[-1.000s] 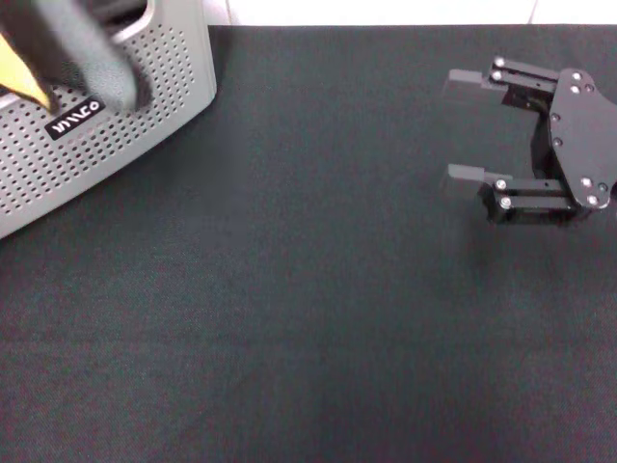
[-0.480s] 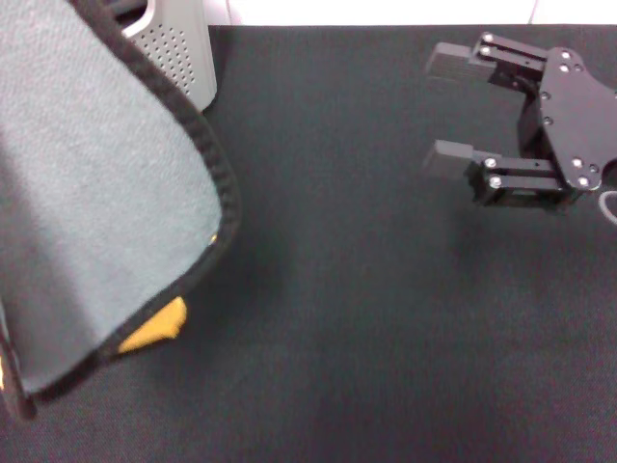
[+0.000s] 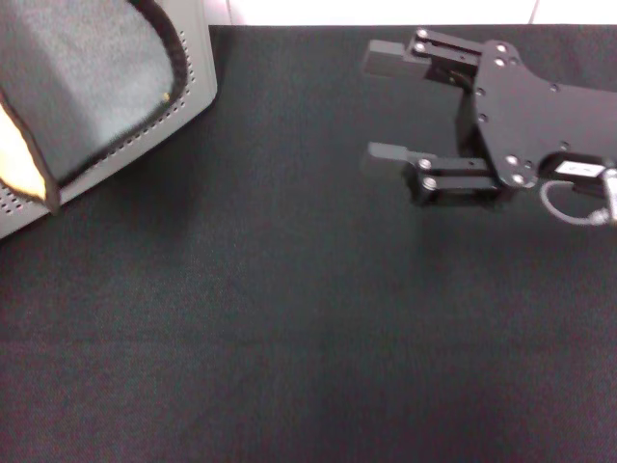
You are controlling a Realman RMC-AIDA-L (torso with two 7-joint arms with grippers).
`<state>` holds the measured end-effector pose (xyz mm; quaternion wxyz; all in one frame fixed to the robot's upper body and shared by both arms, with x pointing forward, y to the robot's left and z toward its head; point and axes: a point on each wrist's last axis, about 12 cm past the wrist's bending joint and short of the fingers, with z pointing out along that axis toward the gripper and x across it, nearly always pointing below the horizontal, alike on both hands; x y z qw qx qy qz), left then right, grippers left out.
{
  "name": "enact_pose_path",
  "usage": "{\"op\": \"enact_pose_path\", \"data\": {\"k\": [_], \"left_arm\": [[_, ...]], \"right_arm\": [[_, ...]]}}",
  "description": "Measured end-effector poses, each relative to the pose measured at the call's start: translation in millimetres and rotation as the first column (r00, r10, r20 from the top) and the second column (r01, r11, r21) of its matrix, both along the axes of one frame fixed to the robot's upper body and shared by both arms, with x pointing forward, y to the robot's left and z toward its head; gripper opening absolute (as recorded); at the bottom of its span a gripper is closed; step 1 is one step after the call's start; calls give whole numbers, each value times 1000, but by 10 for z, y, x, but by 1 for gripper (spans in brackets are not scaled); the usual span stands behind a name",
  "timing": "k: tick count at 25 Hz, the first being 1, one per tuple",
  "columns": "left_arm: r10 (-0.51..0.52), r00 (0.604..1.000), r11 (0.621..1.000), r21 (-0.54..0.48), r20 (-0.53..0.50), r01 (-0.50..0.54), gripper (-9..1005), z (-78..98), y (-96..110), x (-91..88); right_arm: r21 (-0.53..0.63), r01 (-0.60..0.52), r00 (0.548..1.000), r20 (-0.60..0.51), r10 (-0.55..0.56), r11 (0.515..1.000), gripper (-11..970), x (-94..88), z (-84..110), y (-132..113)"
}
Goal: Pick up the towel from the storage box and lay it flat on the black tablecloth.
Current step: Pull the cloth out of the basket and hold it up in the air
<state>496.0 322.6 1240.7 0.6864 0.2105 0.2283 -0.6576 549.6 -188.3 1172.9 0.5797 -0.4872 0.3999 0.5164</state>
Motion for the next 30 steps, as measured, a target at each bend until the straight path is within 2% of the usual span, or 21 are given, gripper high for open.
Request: {"op": "enact_pose_path", "data": {"k": [10,11,20,30], "left_arm": [[-8,1000,1000,-2,2,8,8,-9,-54,42],[-6,1000,1000,-3,2,6,8,-13,-55,44],[-14,999,1000,-4,-33,14,8,-93,-108,84],[-47,998,999,16,-34,48,8,-99,-191,108]], "right_arm": [[6,59,998,-6,-59,998,755,165,18,192],[16,60,998,-19,-59,998,755,180,23,273],[12,-47,998,-28,47,999,754,106,41,565],[-5,-26,999,-31,26,1000,754,150,44,628]]}}
